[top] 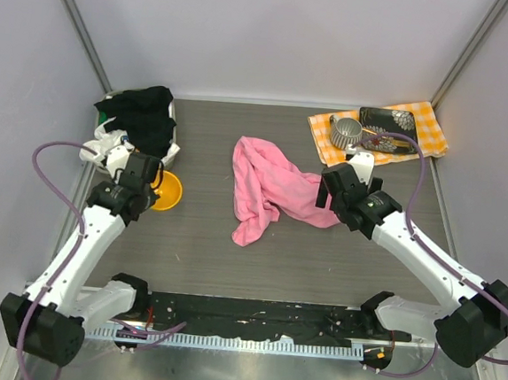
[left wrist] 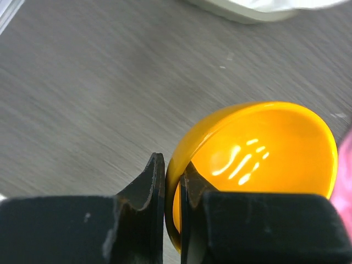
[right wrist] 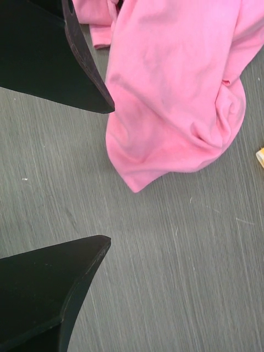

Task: Fold and stack the t-shirts

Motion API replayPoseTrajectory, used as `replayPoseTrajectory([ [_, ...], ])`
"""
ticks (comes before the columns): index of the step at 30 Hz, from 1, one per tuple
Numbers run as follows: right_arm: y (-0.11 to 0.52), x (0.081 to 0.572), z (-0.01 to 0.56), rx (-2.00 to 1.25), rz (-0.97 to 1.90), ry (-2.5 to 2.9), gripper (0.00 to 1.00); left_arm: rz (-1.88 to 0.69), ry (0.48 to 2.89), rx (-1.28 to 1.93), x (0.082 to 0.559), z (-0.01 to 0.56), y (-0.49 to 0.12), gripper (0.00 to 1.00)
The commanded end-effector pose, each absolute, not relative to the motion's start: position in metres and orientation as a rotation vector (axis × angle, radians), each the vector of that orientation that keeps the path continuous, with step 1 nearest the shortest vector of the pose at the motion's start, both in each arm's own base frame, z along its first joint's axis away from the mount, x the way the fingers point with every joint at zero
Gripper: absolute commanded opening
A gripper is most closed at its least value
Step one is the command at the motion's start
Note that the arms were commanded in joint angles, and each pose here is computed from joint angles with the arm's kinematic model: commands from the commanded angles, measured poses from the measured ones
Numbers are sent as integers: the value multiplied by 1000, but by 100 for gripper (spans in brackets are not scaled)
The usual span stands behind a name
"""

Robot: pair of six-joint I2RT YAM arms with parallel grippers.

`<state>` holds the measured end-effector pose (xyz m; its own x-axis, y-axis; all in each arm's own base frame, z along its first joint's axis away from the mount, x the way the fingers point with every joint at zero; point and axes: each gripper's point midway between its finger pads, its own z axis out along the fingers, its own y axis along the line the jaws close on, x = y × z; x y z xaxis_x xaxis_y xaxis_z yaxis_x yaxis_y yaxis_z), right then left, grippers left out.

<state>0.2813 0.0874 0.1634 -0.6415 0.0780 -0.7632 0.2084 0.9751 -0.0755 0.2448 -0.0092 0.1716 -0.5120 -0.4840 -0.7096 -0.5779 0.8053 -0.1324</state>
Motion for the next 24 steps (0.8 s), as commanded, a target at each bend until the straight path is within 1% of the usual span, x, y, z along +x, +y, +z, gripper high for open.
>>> replayPoseTrajectory([
  [1,109,294,181,209,-67,2210,100,172,2252,-955,249,146,15,0],
  [3,114,294,179,202,-51,2214,100,182,2234,-1028,254,140,25,0],
  [9,123,288,173,169,-9,2226,100,303,2198,-1326,254,111,86,0],
  [14,126,285,172,157,21,2220,100,458,2233,-1391,246,90,120,0],
  [24,126,283,168,143,34,2216,100,600,2219,-1569,227,77,166,0],
])
